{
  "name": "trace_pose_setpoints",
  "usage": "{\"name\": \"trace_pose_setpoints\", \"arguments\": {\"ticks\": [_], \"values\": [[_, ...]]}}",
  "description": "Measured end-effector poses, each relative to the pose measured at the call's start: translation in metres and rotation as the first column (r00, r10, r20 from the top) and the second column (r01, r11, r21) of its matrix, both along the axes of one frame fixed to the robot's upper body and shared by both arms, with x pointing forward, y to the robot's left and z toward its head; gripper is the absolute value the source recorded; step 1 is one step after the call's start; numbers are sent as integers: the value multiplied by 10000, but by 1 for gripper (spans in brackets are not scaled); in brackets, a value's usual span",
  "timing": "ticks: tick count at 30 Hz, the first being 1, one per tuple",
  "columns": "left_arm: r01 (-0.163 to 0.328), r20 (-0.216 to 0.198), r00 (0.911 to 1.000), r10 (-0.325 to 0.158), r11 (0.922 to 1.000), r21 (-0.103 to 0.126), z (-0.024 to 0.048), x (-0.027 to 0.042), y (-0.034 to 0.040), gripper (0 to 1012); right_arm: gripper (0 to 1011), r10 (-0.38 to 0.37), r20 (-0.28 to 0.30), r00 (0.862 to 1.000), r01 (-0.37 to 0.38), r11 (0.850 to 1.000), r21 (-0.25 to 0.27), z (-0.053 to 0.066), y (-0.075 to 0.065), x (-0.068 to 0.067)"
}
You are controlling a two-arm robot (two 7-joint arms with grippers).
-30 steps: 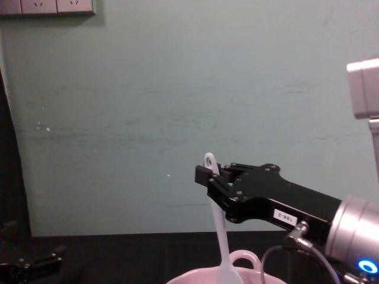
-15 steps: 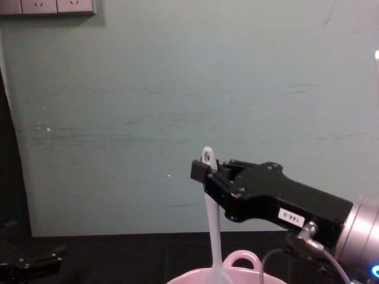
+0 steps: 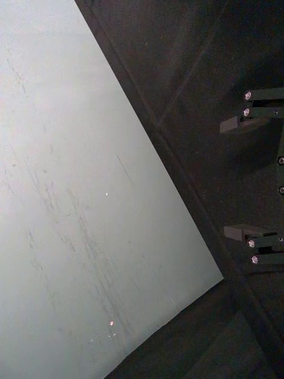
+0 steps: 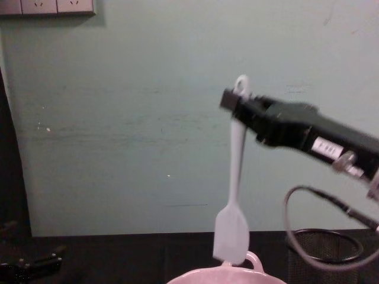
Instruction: Use the one hand to pick up the spoon and stir the clear water in the bowl.
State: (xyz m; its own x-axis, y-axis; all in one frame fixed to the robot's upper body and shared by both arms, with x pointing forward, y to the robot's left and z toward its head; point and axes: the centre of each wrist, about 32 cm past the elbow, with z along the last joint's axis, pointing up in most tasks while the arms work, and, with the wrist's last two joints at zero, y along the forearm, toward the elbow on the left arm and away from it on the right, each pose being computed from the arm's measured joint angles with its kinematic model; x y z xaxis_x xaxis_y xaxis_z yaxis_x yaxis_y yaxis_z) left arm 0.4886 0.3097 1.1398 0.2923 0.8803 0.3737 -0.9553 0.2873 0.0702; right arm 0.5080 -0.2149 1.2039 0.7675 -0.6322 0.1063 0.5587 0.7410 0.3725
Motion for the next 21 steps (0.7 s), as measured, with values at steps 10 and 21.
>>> {"name": "trace_pose_setpoints", "arguments": {"ticks": [10, 21], "values": [[0, 0, 10000, 0, 10000, 1, 0, 0, 0, 1005, 119, -770, -480, 9959, 812, 9923, 934, 127, -321, -138], [0, -1, 10000, 0, 10000, 1, 0, 0, 0, 1005, 119, -1688, -1475, 9745, 1967, 9595, 2015, -5, -711, -218]]}}
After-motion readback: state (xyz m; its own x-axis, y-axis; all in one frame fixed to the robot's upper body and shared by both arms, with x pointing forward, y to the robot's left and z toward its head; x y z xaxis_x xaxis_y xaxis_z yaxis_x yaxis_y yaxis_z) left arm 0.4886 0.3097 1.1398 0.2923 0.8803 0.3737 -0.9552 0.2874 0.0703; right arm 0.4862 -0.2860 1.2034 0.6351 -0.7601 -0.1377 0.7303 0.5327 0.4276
